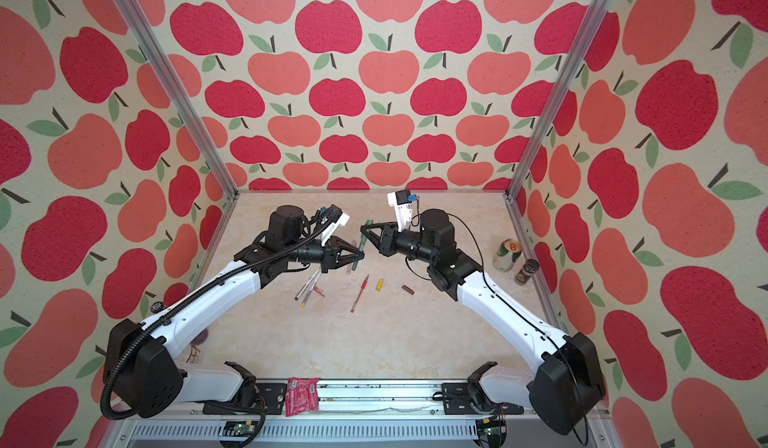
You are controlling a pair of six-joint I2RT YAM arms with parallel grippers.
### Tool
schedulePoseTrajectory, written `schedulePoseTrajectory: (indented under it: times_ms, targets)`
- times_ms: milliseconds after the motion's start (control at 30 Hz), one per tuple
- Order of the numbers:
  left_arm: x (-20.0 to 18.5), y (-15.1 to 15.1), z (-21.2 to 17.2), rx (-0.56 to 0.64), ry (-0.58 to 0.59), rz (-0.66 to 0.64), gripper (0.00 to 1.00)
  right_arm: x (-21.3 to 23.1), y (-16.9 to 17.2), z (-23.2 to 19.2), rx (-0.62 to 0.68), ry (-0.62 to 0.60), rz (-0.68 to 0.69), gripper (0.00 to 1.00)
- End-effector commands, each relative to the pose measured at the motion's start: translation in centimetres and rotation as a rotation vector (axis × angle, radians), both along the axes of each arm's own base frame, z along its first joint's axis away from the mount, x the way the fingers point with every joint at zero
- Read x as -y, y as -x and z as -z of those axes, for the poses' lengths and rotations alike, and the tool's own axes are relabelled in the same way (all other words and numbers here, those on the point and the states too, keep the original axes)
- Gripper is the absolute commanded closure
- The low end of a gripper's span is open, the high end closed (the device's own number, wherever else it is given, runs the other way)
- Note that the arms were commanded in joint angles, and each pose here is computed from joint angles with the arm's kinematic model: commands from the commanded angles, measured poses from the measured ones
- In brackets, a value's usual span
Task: Insert the pens into the pen caps
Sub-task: 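Withdraw the right gripper from the cap while the left gripper holds the capped green pen, then lower the capped green pen onto the table with the left gripper and release it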
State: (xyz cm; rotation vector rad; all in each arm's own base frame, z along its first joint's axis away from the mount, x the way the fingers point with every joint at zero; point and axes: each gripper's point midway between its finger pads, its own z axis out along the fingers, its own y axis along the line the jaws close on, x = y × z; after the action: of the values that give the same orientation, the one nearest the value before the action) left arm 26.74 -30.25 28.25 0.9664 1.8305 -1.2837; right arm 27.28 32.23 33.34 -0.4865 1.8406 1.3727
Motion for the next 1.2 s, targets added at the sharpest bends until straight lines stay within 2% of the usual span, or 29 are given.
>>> schedulePoseTrajectory:
  times_ms: [0, 33, 167, 233, 367, 500, 733, 933, 1167]
  targets:
    - [-0.4, -1.4, -1.3, 0.1, 0.063, -0.055, 0.97, 0.3, 0.4, 1.9, -0.143, 0.043, -0.063, 0.8]
    - [-0.5, -1.0, 0.1, 0.059, 0.048, -0.057, 0.97, 0.5, -0.1, 0.6, -0.118, 0.023, -0.054, 0.78]
    - [-0.9, 0.3, 4.4, -0.054, -0.004, -0.085, 0.97, 1.2, -1.0, -3.3, -0.051, -0.037, -0.053, 0.59]
    - [-1.1, 0.5, 5.4, -0.093, -0.011, -0.108, 0.97, 1.4, -1.0, -4.0, -0.04, -0.044, -0.057, 0.48]
    - [-1.3, -0.3, 6.2, -0.147, -0.018, -0.172, 0.97, 2.5, -1.0, -3.6, -0.032, -0.014, -0.024, 0.39]
    - [-1.2, -2.2, 7.7, -0.222, -0.081, -0.257, 0.96, 4.1, -1.6, -2.3, -0.033, 0.039, 0.064, 0.38]
    - [-2.6, -6.7, 13.3, -0.391, -0.332, -0.492, 0.95, 7.6, -2.7, 2.0, -0.083, 0.22, 0.272, 0.38]
    - [-3.2, -9.2, 18.0, -0.521, -0.516, -0.598, 0.95, 8.4, -2.3, 3.1, -0.082, 0.255, 0.293, 0.38]
    - [-3.0, -10.7, 21.8, -0.57, -0.661, -0.64, 0.95, 9.0, -2.1, 3.6, -0.076, 0.263, 0.303, 0.38]
